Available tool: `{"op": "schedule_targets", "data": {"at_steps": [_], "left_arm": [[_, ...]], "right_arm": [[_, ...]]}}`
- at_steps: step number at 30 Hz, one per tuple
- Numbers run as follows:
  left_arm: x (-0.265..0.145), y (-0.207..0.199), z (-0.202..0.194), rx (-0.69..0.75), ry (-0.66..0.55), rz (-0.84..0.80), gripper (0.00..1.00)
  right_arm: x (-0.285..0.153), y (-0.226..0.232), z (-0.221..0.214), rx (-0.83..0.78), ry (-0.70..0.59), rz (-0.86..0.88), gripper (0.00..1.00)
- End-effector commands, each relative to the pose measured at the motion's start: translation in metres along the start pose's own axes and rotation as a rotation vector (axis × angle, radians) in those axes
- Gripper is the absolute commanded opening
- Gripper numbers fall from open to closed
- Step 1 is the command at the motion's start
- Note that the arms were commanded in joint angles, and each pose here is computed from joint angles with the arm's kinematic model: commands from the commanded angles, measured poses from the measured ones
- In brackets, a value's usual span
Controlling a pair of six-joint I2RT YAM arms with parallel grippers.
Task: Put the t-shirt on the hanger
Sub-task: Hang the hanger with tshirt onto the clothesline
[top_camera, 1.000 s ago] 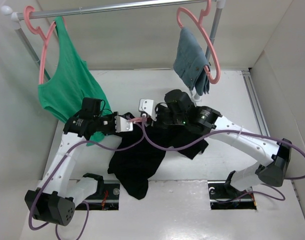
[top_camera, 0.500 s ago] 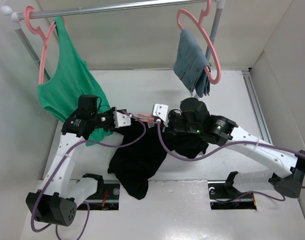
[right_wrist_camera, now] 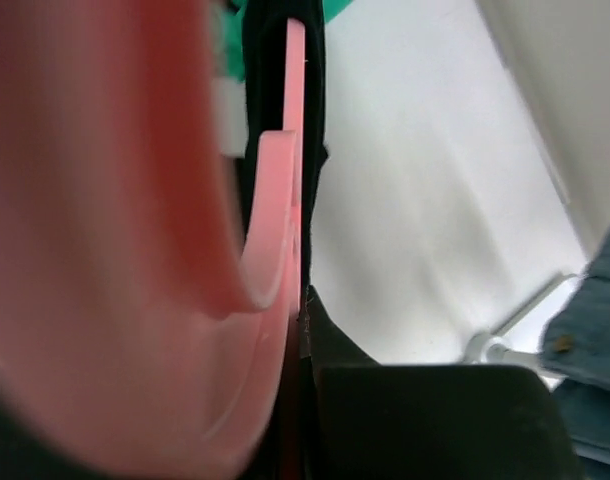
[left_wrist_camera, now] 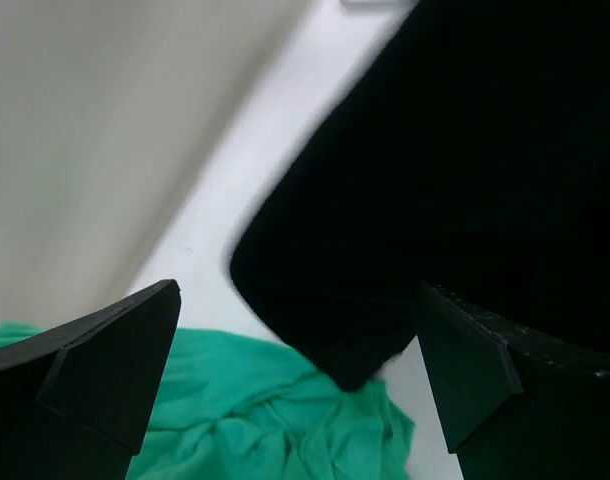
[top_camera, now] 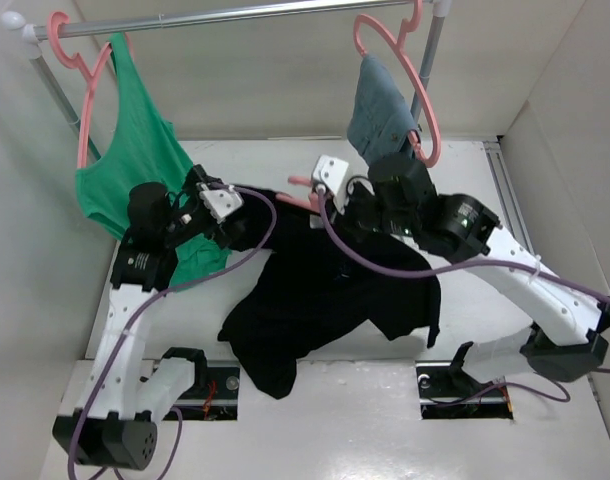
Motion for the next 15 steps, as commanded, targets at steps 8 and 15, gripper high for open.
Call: {"op": "schedule_targets", "data": {"at_steps": [8, 15], "left_arm": [[-0.058, 0.055, 0.066, -0.148, -0.223, 0.557, 1.0], [-0.057, 0.044, 0.069, -0.162, -0.217, 0.459, 1.0]], "right_arm": [[-0.039, -0.066, 0.103, 0.138, -0.17, -0.246, 0.0], [-0.065, -0.095, 0.156, 0.149, -0.39, -0.341, 0.0]]}}
Point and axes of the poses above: each gripper's point midway between its finger pads, its own x axis out along the fingers, its own y axis along the line the jaws close on, z = x × y, the point moved 6 cm from there along -x, back along the fingers, and after that the axes turned 15 degrees about x, right-handed, at the moved point
